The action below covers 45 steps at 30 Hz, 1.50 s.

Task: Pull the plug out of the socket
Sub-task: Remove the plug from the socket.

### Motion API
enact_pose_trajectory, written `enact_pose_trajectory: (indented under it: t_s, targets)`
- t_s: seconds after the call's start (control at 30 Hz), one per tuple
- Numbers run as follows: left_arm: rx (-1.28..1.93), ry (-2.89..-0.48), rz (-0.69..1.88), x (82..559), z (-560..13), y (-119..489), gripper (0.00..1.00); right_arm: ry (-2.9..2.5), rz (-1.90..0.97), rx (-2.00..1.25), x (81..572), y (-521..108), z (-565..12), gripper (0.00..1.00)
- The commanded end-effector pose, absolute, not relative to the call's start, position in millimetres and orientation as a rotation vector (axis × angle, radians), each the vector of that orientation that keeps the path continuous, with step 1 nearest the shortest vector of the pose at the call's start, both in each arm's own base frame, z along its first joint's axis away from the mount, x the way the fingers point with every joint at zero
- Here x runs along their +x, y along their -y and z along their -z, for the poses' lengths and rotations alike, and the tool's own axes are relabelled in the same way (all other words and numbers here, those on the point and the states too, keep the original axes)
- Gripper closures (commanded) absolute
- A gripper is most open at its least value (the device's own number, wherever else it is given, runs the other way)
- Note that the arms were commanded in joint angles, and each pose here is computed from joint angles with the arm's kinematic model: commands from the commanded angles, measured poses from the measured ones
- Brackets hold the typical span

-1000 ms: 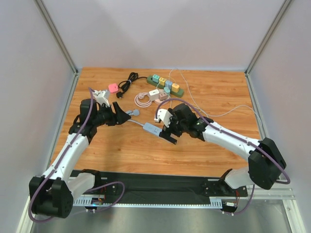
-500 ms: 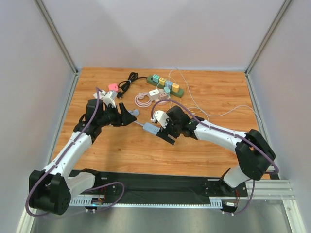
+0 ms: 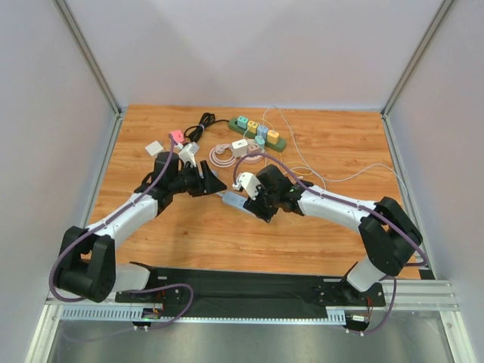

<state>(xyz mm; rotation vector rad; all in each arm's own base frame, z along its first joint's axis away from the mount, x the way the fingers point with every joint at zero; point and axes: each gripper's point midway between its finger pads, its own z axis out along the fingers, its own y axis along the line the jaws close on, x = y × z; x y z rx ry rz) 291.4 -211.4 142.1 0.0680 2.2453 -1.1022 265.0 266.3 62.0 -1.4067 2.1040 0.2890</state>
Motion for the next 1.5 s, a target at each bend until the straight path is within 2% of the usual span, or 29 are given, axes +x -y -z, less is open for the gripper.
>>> enact_pose_trajectory:
  t_s: [0.0,0.07,0.1,0.43,0.67,0.73,1.07,1.2,1.37,1.47]
  targets:
    - [0.063,-2.177,1.21,302.6,-152.3,229.8,0.37,-2.063,-0.32,-1.376,274.1,-281.4,-77.1,0.73]
    - [0.051,-2.193,1.258,306.2,-143.8,239.2,0.39,-2.065,-0.313,-1.37,275.1,-280.1,-78.0,0.87]
    - [0.035,-2.197,1.286,307.9,-144.2,244.0,0.41,-2.063,-0.303,-1.367,276.4,-279.4,-78.8,1.0]
    - [-0.014,-2.261,1.48,315.2,-111.0,291.7,0.6,-2.023,-0.329,-1.377,274.2,-276.7,-86.2,1.0]
    - [-0.036,-2.279,1.56,318.9,-91.0,308.5,0.87,-2.028,-0.326,-1.364,277.0,-273.2,-88.0,1.0]
    - [-0.045,-2.305,1.569,316.6,-80.3,310.1,0.89,-2.03,-0.33,-1.355,278.0,-272.1,-88.8,1.0]
    - [-0.061,-2.461,1.486,297.7,-30.9,309.8,0.91,-2.04,-0.309,-1.291,285.7,-270.4,-93.5,1.0]
    - [-0.096,-2.536,1.401,290.5,-0.4,302.3,0.92,-2.009,-0.257,-1.152,301.3,-265.0,-109.8,1.0]
    - [-0.12,-2.587,1.354,282.3,19.7,294.9,0.94,-2.023,-0.478,-1.066,292.8,-266.0,-130.8,1.0]
    - [-0.134,-2.607,1.338,278.9,28.0,292.3,0.94,-2.018,-0.421,-1.039,301.8,-257.3,-133.1,1.0]
